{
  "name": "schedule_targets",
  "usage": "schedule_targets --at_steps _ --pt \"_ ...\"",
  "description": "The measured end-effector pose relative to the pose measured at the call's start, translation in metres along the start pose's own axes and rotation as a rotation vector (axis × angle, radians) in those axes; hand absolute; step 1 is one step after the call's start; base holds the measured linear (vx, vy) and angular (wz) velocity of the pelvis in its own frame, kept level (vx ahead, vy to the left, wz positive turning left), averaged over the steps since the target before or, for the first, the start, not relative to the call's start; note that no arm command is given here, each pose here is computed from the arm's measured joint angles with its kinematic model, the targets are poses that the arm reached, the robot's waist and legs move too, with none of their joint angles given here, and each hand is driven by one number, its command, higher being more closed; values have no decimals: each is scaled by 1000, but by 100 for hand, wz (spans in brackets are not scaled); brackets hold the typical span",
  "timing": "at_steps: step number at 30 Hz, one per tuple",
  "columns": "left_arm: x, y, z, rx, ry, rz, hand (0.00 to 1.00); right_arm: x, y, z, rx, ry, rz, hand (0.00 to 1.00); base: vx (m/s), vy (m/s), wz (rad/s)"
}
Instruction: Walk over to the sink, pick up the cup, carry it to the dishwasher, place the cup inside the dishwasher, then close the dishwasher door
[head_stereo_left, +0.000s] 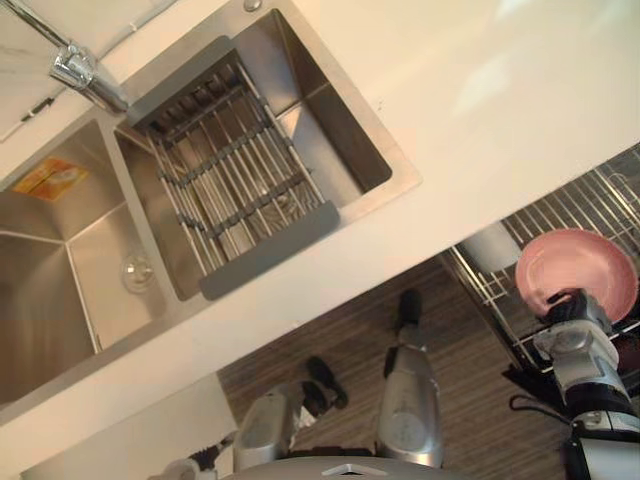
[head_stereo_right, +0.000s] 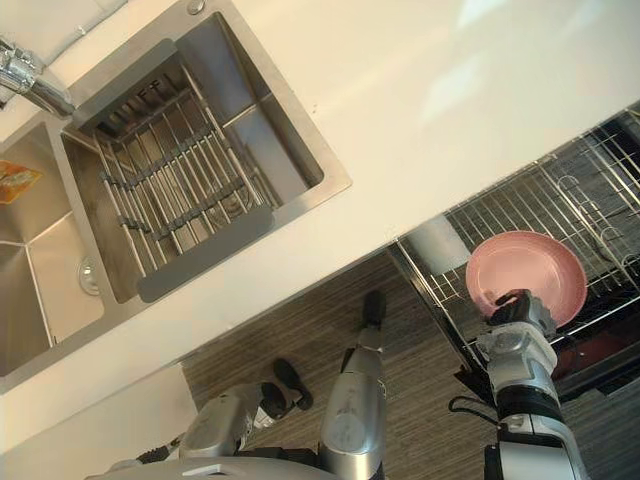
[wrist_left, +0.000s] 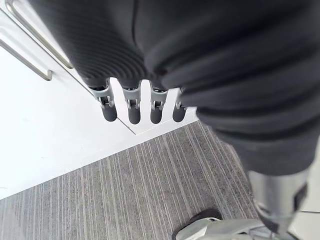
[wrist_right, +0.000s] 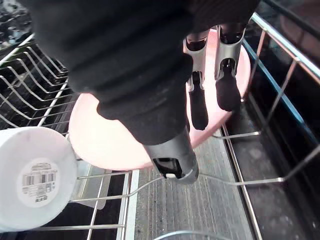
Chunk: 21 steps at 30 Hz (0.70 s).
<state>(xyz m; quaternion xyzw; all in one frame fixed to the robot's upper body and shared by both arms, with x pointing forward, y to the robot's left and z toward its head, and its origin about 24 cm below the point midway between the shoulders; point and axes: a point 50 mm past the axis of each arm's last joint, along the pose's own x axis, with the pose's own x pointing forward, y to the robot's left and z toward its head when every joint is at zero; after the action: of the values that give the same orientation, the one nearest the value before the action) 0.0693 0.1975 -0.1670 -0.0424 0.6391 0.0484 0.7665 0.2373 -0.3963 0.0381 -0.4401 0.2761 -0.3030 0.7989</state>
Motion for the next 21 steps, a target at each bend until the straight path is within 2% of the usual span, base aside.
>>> schedule_targets --at_steps 5,7,11,12,15,18,21 --pt "0 -4 1 -148 -7 -61 0 -5 7 -8 152 40 -21 0 -11 -18 3" --pt "0 -4 1 -162 -4 -68 0 -6 6 -8 210 27 -49 0 -11 -33 -2" --pt "-1 4 1 -225 -5 -51 0 -14 -5 22 359 -120 -90 0 -25 -58 -32" --pt "-2 8 -3 -262 11 -41 0 -19 -4 42 421 -185 -82 0 -107 -103 -102" --pt "-4 13 -33 -329 90 -19 0 -26 0 81 422 -329 -10 0 -148 33 -155" --pt "-5 16 -41 -308 131 3 0 -25 -2 90 408 -379 54 0 -97 108 -142" --pt "-7 20 -54 -335 176 47 0 -21 -21 90 396 -412 53 0 31 120 -86"
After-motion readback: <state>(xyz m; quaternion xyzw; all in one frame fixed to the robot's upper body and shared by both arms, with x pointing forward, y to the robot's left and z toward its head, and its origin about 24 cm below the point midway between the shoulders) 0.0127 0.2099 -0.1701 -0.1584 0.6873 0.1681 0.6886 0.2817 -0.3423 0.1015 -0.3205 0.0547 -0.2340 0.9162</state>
